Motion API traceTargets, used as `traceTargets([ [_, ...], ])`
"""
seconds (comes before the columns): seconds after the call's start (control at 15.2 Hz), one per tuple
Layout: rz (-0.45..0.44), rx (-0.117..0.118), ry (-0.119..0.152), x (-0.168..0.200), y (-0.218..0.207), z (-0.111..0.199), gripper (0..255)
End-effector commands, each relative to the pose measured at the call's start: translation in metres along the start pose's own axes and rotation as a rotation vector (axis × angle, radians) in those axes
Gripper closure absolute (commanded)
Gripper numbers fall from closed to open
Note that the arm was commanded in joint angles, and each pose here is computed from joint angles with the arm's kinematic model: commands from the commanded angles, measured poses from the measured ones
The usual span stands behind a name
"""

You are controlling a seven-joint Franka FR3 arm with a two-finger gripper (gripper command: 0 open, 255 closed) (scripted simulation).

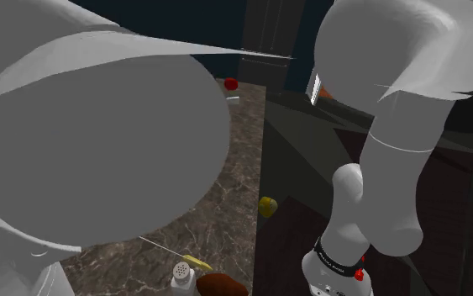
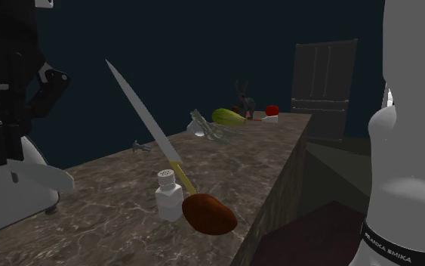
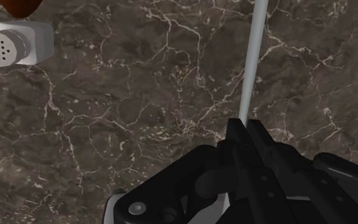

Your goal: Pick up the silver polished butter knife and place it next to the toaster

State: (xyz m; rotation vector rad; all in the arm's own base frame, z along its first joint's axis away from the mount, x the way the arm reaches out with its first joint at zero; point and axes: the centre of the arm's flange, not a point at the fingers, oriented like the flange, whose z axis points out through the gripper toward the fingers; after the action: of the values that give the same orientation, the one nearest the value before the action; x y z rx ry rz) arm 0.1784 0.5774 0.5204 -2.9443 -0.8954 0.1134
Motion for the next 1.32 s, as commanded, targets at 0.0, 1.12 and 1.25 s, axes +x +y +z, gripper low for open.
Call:
traceTargets([
  [0.0,0.000,0.000,0.000,0.000,0.000,0.010,255],
  [1.12,0.000,0.000,0.000,0.005,0.007,0.099,255],
  [1.25,0.000,0.000,0.000,0.006,0.008,0.110,255],
])
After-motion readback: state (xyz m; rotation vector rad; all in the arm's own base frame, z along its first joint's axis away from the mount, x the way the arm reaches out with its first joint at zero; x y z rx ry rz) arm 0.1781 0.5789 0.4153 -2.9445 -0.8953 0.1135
